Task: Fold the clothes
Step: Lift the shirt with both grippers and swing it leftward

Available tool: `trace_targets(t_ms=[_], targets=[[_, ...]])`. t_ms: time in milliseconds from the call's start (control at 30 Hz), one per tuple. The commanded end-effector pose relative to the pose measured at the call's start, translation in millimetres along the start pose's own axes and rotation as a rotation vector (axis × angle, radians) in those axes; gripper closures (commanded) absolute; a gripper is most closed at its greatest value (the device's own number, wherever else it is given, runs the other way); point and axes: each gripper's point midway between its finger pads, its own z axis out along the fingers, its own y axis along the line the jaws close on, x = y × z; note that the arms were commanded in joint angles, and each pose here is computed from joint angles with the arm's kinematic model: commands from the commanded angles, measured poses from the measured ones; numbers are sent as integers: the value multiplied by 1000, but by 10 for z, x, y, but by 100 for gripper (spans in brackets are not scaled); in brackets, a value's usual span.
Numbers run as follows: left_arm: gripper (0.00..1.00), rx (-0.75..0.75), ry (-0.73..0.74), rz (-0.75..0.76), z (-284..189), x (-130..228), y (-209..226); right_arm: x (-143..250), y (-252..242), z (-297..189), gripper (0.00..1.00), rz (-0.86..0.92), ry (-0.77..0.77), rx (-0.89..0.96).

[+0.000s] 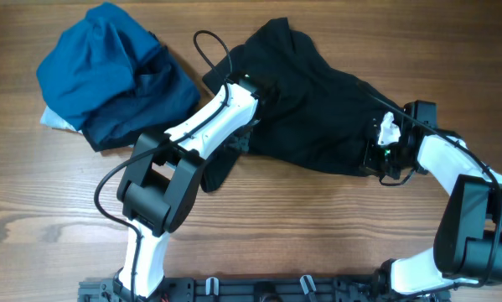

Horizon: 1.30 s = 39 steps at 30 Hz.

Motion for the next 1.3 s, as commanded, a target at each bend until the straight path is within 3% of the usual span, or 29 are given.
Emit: trace_targets(t_ms=[0,133,333,467,600,733,867,967,1067,1200,1267], targets=[[96,-9,-19,-29,-59,-12,79,-196,123,-304,96,-2,-78,13],[96,-2,-34,-35,-141,-6,111,-438,337,-1055,96,0,-234,1],[96,72,-186,-94,-793,35,358,-648,364,-2101,95,78,-464,-101],[96,154,-404,50,-1552,149,441,-681,621,-2506,96,4,-534,-190],[96,225,-691,84,-2518,294,588,-718,834,-2966,96,21,-607,-208],[96,476,-908,172,-3433,597,591,-613,1153,-3590,96,-27,-701,-210],[96,402,-1097,68,-4007,843,1208,-413,1361,-4239,96,-66,-847,-138],[96,432,-1289,121,-4483,1199,1487,-231,1500,-4765,96,-74,-1000,-112],[96,415,-1455,125,-4792,1565,1799,-92,1487,-4947,96,-22,-1056,-71],[96,489,-1458,281,-4763,1830,1650,-44,1401,-4789,96,4,-984,-44],[96,454,-1348,175,-4536,1722,1706,-47,1415,-4787,96,-30,-983,-36]])
